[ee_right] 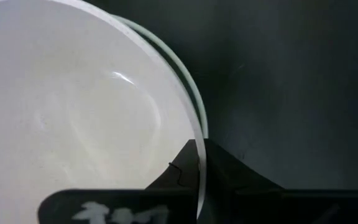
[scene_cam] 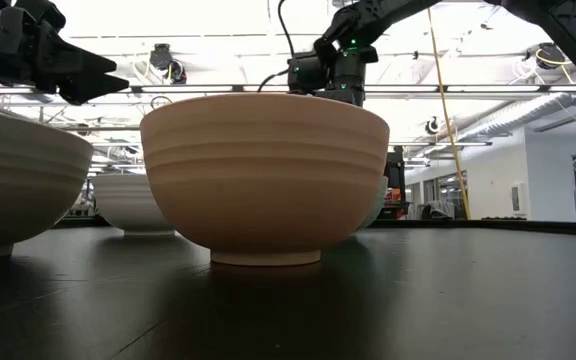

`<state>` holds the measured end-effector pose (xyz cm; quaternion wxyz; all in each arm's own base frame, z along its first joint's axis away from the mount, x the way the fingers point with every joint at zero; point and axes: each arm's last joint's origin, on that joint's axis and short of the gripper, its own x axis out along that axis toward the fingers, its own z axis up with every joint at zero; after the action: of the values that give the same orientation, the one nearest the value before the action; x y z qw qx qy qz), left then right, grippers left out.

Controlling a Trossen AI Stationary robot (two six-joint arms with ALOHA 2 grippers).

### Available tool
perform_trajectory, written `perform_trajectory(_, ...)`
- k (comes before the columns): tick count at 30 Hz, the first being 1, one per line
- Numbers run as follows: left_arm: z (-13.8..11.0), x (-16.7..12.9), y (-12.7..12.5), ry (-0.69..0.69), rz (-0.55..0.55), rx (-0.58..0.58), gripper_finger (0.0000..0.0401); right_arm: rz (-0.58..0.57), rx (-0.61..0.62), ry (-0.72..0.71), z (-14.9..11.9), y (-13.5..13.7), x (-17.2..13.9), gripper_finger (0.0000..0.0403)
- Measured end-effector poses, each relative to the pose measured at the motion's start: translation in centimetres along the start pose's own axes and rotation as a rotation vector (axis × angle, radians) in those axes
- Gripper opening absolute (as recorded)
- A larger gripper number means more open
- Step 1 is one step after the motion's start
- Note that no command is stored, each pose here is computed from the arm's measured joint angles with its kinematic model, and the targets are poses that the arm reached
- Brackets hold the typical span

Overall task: Nest bowls inside each other
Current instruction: Stack the right white bowl on the light green bowl

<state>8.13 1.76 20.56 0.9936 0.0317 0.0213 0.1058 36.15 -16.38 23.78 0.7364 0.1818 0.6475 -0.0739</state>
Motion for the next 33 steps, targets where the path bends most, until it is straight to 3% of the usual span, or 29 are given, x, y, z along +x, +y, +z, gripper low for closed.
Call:
perform_trajectory(22, -0.1, 0.0, 0.0, 0.009, -0.002, -0.002, 0.0328, -0.020, -0.004, -0.003, 0.1, 0.0, 0.1, 0.0000)
perform_trajectory(33, -0.1, 0.0, 0.0, 0.008, -0.003, -0.006, 0.0328, 0.036, -0.035, 0.073, 0.7, -0.5, 3.1, 0.0000)
